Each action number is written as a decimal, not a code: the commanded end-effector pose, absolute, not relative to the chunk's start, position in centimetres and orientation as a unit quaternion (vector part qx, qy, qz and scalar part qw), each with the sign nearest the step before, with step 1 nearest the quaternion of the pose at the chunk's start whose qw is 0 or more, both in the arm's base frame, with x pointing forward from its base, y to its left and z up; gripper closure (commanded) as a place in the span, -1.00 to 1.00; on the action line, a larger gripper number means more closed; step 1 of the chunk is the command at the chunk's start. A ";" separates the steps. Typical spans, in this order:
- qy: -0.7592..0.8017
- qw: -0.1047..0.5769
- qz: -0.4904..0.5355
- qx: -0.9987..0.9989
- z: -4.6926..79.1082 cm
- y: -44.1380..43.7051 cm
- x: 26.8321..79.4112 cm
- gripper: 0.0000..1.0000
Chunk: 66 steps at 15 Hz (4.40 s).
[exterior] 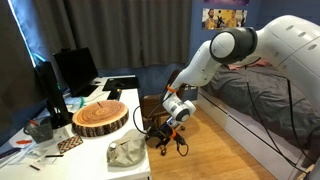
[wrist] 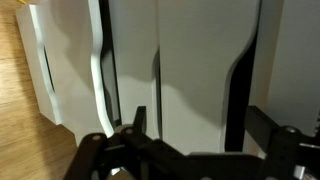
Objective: Open the top drawer
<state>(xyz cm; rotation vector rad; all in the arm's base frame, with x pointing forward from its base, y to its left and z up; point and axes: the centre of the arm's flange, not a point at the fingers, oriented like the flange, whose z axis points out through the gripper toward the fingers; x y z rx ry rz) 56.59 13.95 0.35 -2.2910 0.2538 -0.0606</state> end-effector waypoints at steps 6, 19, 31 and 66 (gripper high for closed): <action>0.114 0.449 -0.055 -0.884 -3.2 14.8 54.6 -1.00; 0.131 0.483 -0.084 -0.862 -5.4 16.5 53.9 -1.00; 0.090 0.404 -0.082 -0.906 -5.8 16.7 54.3 -1.00; -0.037 0.034 -0.089 -0.995 1.9 6.4 57.4 -1.00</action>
